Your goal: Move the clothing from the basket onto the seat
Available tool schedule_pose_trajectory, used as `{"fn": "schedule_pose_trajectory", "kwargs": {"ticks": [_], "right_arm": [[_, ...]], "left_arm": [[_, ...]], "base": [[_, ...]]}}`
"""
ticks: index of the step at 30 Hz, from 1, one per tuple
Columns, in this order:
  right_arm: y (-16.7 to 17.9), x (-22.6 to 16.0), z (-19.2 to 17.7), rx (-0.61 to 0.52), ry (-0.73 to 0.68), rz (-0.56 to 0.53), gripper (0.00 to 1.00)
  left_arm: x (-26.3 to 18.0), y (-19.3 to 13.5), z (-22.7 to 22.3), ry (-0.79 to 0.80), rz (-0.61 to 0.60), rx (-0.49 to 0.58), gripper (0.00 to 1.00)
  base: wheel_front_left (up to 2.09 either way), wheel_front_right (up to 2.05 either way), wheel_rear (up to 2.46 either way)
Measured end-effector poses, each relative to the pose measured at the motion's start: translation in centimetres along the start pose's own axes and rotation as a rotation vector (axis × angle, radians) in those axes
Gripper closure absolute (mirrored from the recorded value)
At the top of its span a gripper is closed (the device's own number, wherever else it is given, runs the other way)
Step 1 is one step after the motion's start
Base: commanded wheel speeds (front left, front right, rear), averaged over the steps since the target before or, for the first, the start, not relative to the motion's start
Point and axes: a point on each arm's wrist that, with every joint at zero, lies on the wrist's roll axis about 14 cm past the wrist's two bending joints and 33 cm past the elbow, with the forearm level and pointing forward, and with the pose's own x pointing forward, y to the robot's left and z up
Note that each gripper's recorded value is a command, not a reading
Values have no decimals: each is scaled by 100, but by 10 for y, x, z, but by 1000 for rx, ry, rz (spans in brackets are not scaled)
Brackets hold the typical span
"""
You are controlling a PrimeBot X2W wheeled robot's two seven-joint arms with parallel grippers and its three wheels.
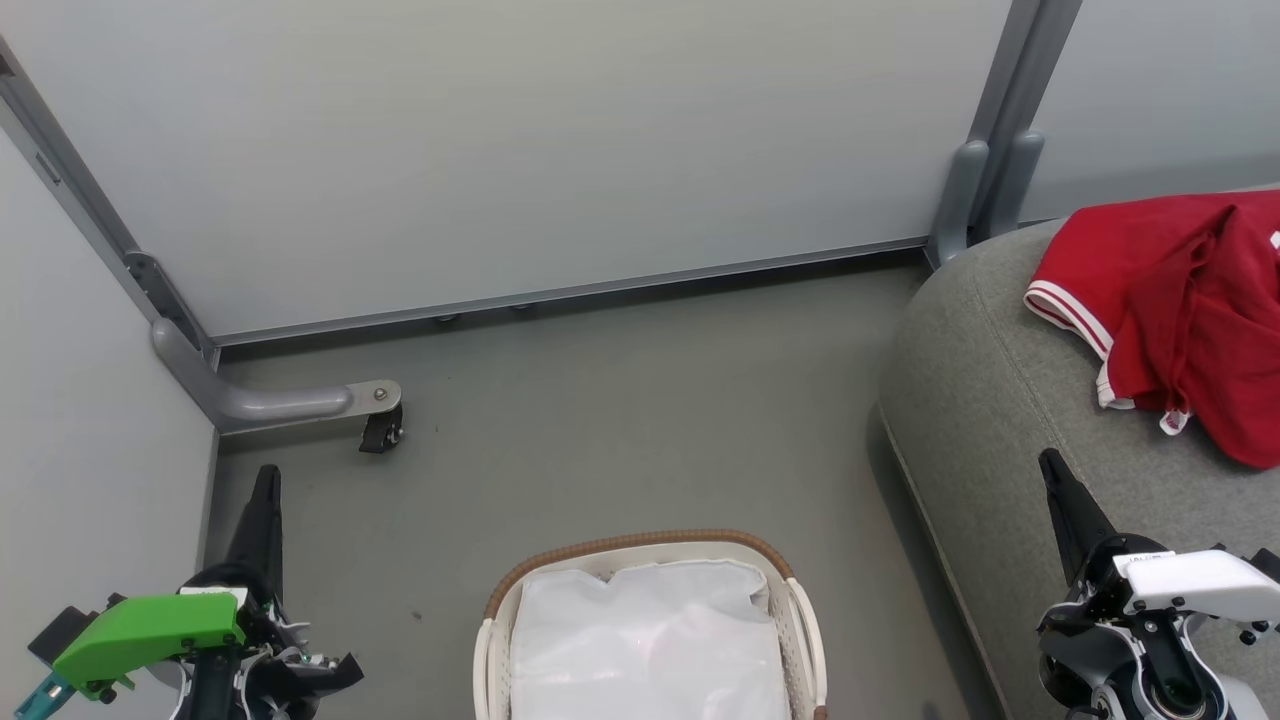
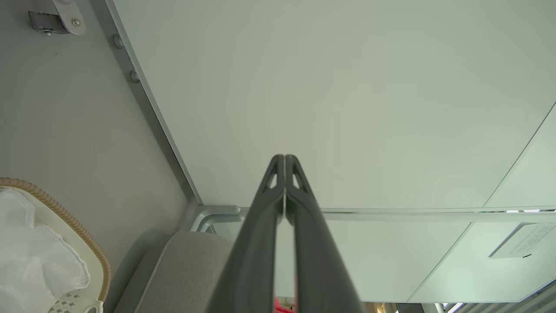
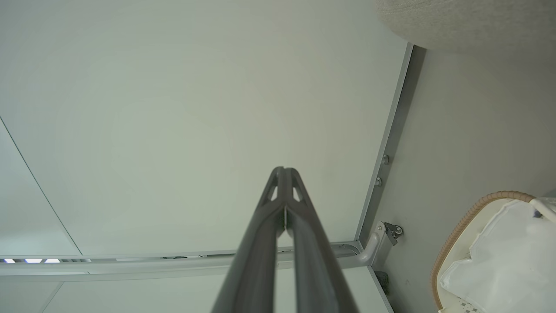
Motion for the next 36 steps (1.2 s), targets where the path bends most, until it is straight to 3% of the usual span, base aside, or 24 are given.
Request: {"fn": "schedule_pose_trajectory", "kwargs": {"ticks": [36], "right_arm": [[0, 0, 0, 0, 0, 0, 100]], "left_arm": [[0, 0, 0, 0, 0, 0, 100]], "base": [[0, 0, 0]]}}
